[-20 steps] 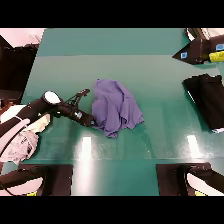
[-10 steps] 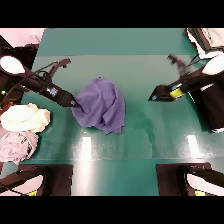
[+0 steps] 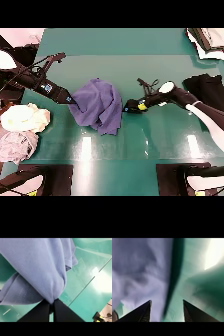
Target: Fold the shirts.
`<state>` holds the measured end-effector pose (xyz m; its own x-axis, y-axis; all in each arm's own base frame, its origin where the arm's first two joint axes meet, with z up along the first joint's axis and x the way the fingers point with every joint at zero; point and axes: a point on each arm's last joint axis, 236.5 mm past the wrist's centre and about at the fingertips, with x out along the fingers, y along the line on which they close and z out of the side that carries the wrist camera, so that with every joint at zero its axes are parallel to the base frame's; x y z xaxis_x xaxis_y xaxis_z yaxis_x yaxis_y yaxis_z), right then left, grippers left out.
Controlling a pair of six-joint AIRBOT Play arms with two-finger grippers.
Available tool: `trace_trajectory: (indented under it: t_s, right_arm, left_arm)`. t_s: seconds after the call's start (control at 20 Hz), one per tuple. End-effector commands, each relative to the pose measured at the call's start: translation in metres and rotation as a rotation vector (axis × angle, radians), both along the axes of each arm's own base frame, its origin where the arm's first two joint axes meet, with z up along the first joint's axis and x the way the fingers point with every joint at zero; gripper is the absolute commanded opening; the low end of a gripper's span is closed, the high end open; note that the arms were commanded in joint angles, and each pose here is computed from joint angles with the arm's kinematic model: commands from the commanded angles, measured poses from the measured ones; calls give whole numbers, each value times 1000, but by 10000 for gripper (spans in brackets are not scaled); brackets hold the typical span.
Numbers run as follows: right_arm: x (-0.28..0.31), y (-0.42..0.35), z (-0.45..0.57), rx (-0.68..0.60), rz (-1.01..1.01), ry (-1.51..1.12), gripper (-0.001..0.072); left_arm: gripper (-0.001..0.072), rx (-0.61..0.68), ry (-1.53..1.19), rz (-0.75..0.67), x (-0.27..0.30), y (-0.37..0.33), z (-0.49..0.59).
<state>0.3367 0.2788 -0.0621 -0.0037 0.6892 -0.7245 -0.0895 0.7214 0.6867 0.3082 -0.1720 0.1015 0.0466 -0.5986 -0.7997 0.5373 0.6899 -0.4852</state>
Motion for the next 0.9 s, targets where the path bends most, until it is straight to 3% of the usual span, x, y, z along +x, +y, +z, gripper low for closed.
trace_trajectory:
  t_s: [0.0, 0.05, 0.15, 0.3, 0.5, 0.65, 0.85]
  right_arm:
    - [8, 29, -13, 8, 17, -22, 416]
    - [10, 30, -14, 2, 24, -29, 355]
    - [10, 26, -17, -26, 44, -46, 19]
    - [6, 7, -13, -109, 114, -105, 14]
    - [8, -61, 41, -224, 141, -193, 14]
    - [9, -131, 88, -317, 39, -242, 14]
    - [8, -187, 146, -332, -120, -349, 14]
  left_arm:
    - [26, 1, -3, 3, 1, 1, 1]
    - [27, 1, -3, 3, 1, 1, 1]
    - [27, 2, -3, 3, 1, 1, 1]
    - [26, 7, 2, -2, -1, 2, 1]
    - [27, 116, -71, -5, 9, 24, 19]
    - [26, 123, -180, 23, 26, 26, 52]
    - [26, 93, -246, 58, 36, 22, 79]
